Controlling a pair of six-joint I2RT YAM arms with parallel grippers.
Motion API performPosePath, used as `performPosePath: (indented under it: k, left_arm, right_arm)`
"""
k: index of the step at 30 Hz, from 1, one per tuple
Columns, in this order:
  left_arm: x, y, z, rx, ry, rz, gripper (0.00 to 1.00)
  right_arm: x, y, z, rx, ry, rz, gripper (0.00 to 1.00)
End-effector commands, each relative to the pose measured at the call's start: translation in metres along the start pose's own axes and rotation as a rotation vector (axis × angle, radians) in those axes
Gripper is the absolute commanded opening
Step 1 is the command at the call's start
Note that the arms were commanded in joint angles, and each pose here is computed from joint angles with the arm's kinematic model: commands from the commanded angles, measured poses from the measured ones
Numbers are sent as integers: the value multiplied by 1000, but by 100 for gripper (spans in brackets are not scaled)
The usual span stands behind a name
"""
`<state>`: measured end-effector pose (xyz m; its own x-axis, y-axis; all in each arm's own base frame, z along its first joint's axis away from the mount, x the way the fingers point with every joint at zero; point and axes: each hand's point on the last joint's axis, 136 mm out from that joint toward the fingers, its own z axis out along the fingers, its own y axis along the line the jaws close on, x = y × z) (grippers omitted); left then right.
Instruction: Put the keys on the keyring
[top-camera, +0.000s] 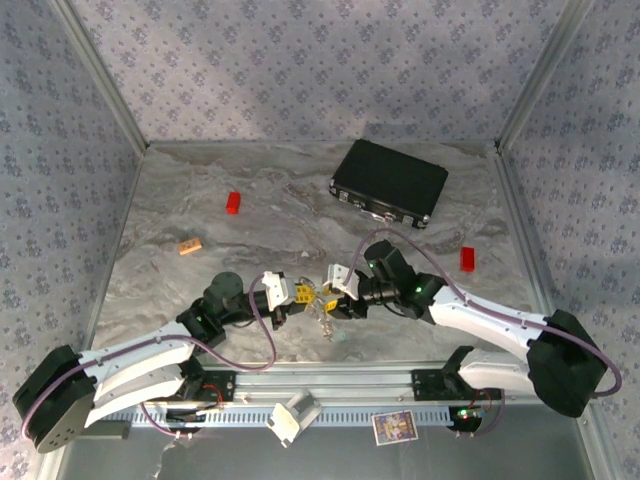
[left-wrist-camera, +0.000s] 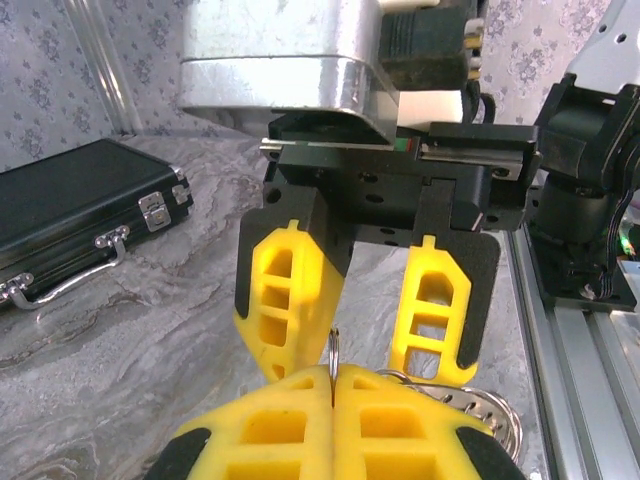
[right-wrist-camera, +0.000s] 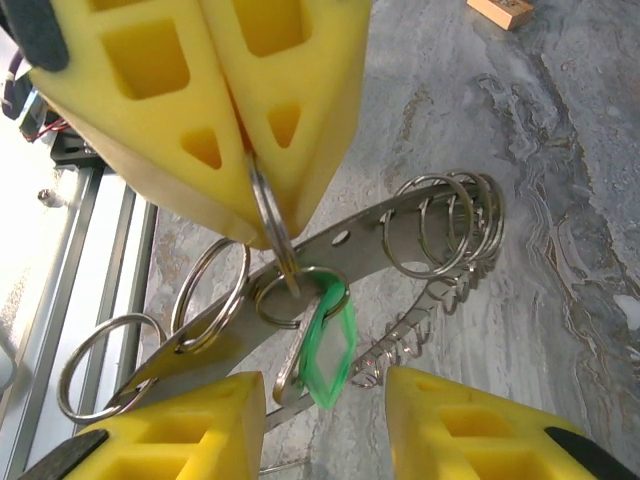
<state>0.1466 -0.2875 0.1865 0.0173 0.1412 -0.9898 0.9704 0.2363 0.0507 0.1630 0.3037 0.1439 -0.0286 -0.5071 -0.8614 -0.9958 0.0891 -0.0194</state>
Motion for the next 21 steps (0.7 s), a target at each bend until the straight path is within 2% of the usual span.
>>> performPosePath:
  k: [1,7,13,21]
  left_arm:
    - [-24,-6,-3,23,-97,29,0]
    - [-29,-6,-4,19,-118,33,0]
    - [-26,-4,-5,10,-102,31,0]
    - [-19,1,-3,-21,-68,30,0]
  right_arm:
    - [-8,3,4,-19,-46,4,37]
    - [-10,-4,6,10,-54,-1,33]
    - [-12,-8,1,45,-52,-16,14]
    - [-18,-14,-8,117,-35,-36,3]
